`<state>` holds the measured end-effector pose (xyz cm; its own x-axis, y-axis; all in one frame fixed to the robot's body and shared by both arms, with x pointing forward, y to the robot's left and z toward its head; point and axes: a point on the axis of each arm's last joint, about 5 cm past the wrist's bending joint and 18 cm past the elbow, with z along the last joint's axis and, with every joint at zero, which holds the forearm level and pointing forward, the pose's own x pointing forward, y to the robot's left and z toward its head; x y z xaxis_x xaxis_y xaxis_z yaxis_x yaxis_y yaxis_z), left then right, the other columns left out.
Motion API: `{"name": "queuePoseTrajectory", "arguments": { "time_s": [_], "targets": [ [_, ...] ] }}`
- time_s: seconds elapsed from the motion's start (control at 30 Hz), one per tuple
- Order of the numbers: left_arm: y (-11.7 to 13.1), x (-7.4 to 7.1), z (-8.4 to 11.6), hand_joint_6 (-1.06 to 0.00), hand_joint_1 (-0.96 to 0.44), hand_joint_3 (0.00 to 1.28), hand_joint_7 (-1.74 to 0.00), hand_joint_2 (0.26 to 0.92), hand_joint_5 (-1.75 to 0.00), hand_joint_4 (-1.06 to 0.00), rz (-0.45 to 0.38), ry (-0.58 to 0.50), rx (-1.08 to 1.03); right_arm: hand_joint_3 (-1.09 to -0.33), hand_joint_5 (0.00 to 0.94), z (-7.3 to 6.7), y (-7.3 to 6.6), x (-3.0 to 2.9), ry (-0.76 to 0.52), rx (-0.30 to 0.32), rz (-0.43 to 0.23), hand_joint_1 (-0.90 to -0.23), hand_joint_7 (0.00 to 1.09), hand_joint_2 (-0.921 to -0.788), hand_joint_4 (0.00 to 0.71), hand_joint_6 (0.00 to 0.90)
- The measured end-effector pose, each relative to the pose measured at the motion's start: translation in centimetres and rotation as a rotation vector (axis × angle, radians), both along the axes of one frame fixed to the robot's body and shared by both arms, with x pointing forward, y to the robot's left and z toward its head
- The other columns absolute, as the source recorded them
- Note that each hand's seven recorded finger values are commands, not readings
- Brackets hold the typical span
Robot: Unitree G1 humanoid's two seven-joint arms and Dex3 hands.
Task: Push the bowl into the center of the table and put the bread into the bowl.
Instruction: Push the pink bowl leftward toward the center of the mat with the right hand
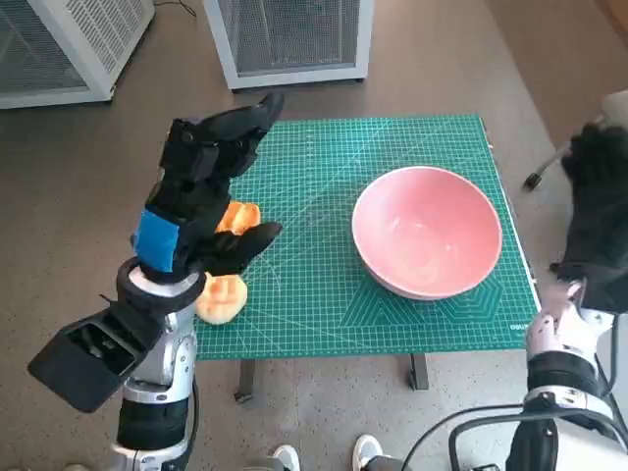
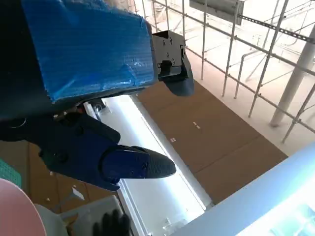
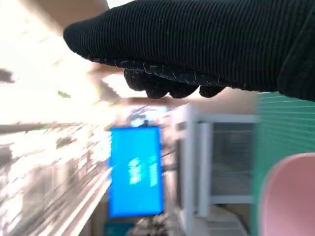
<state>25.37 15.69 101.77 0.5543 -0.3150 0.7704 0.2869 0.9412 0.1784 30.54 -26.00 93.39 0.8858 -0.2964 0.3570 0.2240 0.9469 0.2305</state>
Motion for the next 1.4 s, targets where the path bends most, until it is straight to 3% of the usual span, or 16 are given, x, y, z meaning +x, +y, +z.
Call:
{"name": "queuePoseTrajectory", "arguments": {
  "time_s": [0.23, 0.6, 0.8, 1.4],
  "targets": [
    [0.1, -0.1, 0.0, 0.00, -0.50, 0.31, -0.89, 0.921, -0.03, -0.34, 0.003, 0.000, 0.001, -0.811, 0.000, -1.2, 0.5, -0.04, 0.104, 0.059, 0.023, -0.455, 0.60, -0.921, 0.285, 0.037],
    [0.4, -0.2, -0.1, -0.05, -0.52, 0.29, -0.85, 0.921, -0.03, -0.35, 0.013, 0.008, 0.003, -0.787, 0.000, -3.2, 2.8, 0.00, 0.226, 0.149, 0.098, -0.468, 0.54, -0.921, 0.266, 0.038],
    [0.6, -0.5, -0.2, -0.06, -0.51, 0.29, -0.83, 0.921, -0.04, -0.35, 0.020, 0.011, 0.007, -0.737, 0.001, -3.9, 4.3, 0.08, 0.268, 0.190, 0.142, -0.488, 0.51, -0.921, 0.259, 0.046],
    [1.5, -1.1, -0.7, -0.11, -0.52, 0.28, -0.68, 0.921, -0.03, -0.36, 0.054, 0.028, 0.025, -0.709, 0.006, -3.8, 8.0, 1.11, 0.316, 0.249, 0.264, -0.520, 0.49, -0.921, 0.276, 0.110]
  ]
}}
